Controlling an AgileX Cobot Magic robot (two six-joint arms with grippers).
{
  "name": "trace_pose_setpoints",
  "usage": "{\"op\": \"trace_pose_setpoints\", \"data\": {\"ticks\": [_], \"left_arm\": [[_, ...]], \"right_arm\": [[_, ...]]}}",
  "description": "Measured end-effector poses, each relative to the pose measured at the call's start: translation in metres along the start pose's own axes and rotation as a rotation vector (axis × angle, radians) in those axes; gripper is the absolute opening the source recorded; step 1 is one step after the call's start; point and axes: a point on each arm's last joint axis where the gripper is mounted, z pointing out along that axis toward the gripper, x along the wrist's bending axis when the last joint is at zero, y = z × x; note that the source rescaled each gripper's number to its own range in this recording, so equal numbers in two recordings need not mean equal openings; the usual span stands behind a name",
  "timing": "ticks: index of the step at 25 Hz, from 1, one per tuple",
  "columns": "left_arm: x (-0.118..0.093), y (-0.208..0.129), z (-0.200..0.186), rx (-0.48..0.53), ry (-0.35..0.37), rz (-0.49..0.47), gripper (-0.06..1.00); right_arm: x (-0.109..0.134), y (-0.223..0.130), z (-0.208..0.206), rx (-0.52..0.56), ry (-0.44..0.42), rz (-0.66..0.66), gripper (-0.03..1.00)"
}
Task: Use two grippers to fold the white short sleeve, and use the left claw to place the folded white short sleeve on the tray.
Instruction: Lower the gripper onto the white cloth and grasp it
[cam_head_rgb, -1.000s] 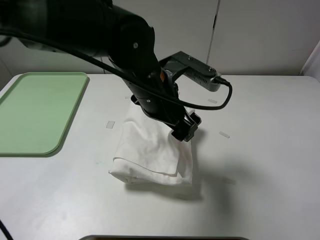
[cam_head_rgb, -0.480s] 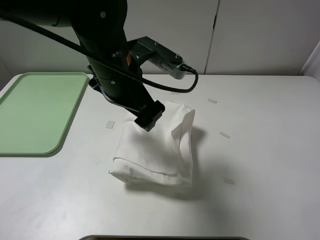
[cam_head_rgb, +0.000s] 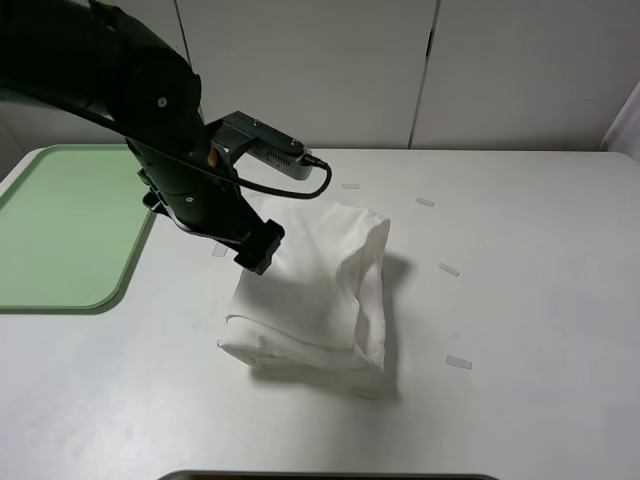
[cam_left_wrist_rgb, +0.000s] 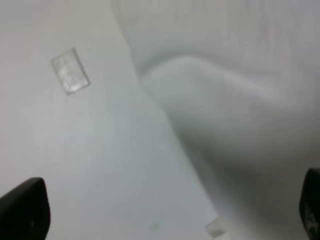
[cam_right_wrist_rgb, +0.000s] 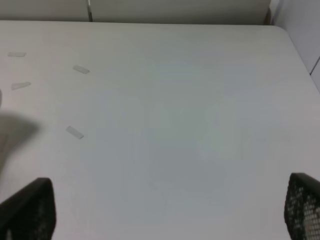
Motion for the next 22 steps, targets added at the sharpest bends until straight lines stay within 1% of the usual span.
{"op": "trace_pose_setpoints", "data": {"ticks": [4, 7, 15, 20, 22], "left_arm": [[-0.003, -0.002, 0.008, -0.062, -0.035, -0.042, 1.0], [-0.004, -0.003, 0.012, -0.087, -0.047, -0.074, 1.0], [-0.005, -0.014, 0.025, -0.104, -0.064, -0.129, 1.0], [-0.006, -0.012, 0.026, -0.13, -0.075, -0.157, 1.0], [-0.008, -0.01, 0.037, -0.136, -0.082, -0.168, 1.0]], "right_arm": [[0.0, 0.0, 0.0, 0.0, 0.0, 0.0, 1.0], [0.0, 0.0, 0.0, 0.0, 0.0, 0.0, 1.0], [0.0, 0.0, 0.0, 0.0, 0.0, 0.0, 1.0], [0.0, 0.0, 0.0, 0.0, 0.0, 0.0, 1.0], [0.0, 0.0, 0.0, 0.0, 0.0, 0.0, 1.0]]}}
